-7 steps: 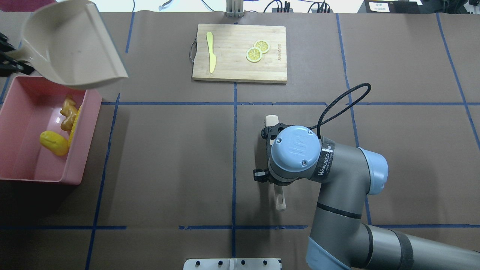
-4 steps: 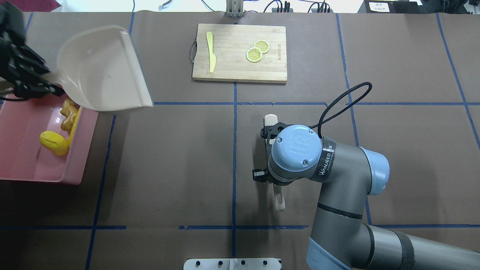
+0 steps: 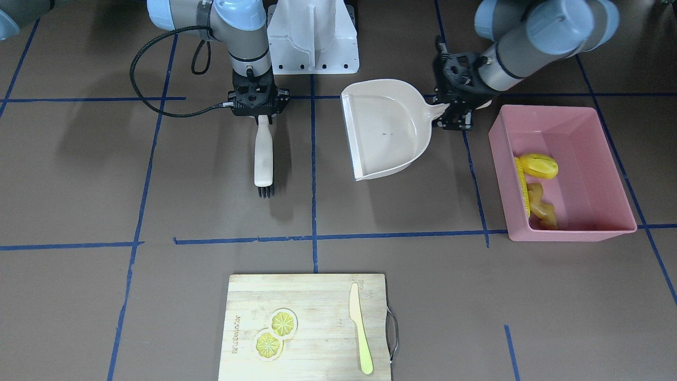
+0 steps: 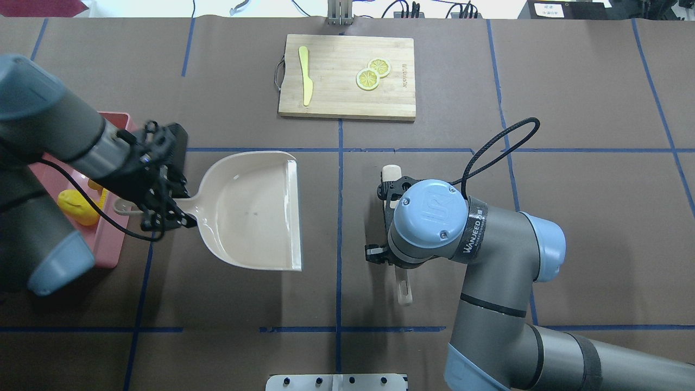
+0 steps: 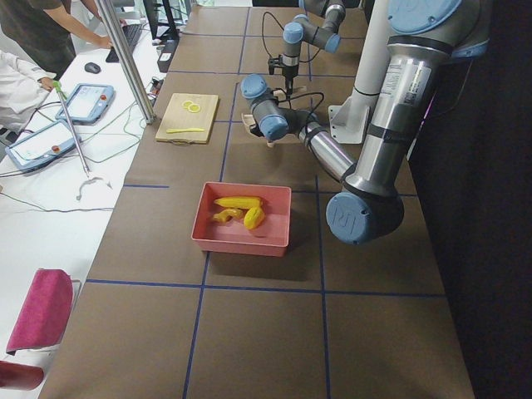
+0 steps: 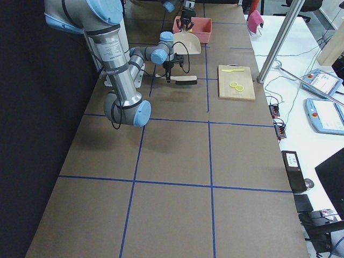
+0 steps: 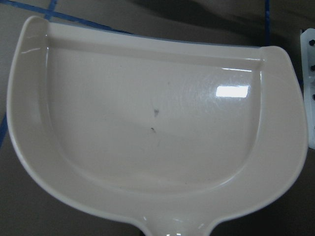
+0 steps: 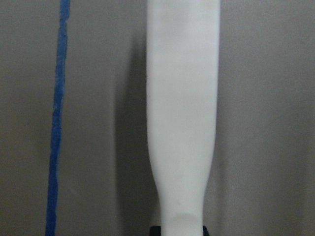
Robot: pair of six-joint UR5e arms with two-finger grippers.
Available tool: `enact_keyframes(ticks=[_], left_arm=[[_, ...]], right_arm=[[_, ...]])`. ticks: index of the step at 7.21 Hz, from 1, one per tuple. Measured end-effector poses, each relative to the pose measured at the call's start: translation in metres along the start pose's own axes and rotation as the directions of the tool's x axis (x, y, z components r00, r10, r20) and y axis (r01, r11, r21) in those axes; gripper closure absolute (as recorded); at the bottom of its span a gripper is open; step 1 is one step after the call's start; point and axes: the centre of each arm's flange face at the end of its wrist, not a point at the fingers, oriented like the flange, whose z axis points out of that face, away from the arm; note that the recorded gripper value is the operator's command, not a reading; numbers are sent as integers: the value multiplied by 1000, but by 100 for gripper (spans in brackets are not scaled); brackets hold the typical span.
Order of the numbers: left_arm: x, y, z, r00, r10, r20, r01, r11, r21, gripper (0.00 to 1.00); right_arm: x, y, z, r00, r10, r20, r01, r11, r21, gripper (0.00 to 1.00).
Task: Sweep and dump trash into bin
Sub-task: 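Set the dustpan on the table with the left gripper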
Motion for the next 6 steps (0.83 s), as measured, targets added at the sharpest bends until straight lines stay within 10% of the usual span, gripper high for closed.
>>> enact_keyframes(ticks=[6], left_arm=[[-8,-17,103,1000,15,8,-15,1000,3,93]], right_arm=[[1,1,-4,1000,0,8,0,1000,2,100]])
